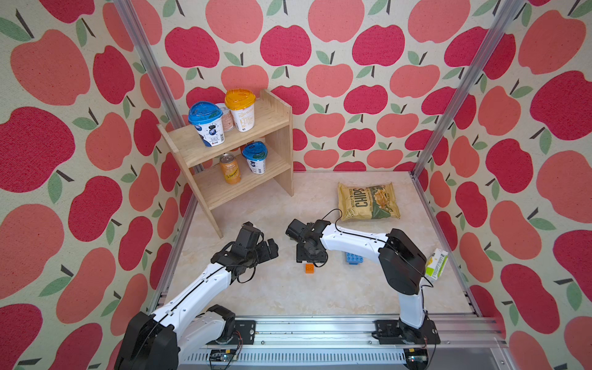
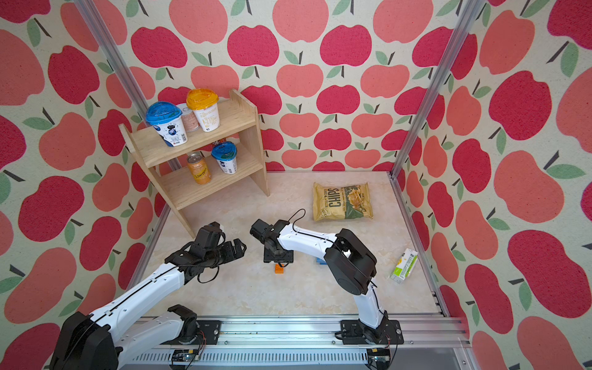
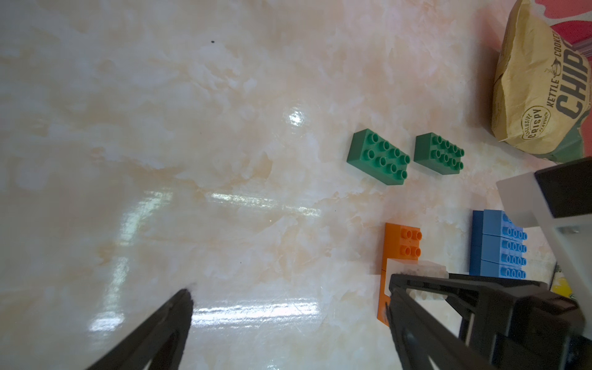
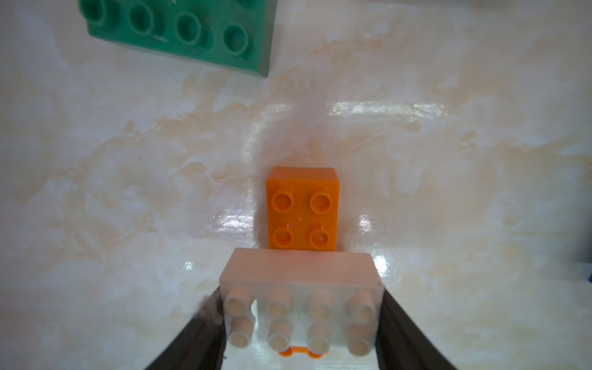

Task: Assemble a rectangle with lego
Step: Assemble the lego brick with the lego brick.

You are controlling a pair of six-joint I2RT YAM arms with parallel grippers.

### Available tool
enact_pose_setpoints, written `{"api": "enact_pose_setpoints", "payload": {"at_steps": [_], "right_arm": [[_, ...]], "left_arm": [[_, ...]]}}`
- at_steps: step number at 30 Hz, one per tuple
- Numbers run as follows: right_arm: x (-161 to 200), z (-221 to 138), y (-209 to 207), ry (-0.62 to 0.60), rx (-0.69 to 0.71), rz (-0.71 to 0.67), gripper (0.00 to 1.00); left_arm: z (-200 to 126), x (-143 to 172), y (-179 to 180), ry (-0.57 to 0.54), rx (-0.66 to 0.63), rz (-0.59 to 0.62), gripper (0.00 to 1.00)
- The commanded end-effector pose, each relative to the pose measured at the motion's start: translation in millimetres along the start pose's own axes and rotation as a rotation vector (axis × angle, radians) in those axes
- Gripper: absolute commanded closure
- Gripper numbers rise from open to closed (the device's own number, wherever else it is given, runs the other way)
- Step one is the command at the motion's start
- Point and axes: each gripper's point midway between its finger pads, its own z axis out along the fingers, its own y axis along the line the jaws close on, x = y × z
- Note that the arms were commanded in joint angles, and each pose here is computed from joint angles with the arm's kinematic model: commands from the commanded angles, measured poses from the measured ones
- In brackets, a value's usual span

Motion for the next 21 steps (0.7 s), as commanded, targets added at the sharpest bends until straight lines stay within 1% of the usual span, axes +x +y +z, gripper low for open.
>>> {"api": "enact_pose_setpoints", "payload": {"at_steps": [1,6,9,10,13,15,18,21], "right_arm": [[30.2,29.8,-58.9,0.133,0.216,-0.061,0.65],[28.6,28.4,-46.4,0.122,0.157,-0.022,0.54],[24.8,26.0,-38.2,0.106,0.134,-0.02,0.51],[23.9,25.5,-37.2,0.104,0.133,-0.019,0.49],[20.1,22.1,-31.5,0.092,0.123,-0.023,0.36],[16.8,18.0,-28.3,0.081,0.116,-0.022,0.23],[11.9,10.3,-23.3,0.06,0.104,-0.028,0.13],[5.7,0.1,-18.2,0.035,0.09,-0.026,0.09]], "left_arm": [[-8.8,-10.6,-2.8,-0.031,-0.012,-0.011,0.03],[-8.4,-9.5,-1.6,-0.03,-0.02,-0.011,0.03],[-8.6,-10.0,-1.8,-0.031,-0.021,-0.004,0.03],[-8.7,-10.2,-2.2,-0.029,-0.02,0.0,0.03],[-9.2,-10.6,-2.7,-0.027,-0.023,0.006,0.03],[-9.5,-10.9,-2.7,-0.028,-0.023,0.007,0.03],[-10.8,-11.6,-2.6,-0.034,-0.022,0.009,0.03],[-11.8,-11.4,-2.2,-0.035,-0.023,0.011,0.03]]}}
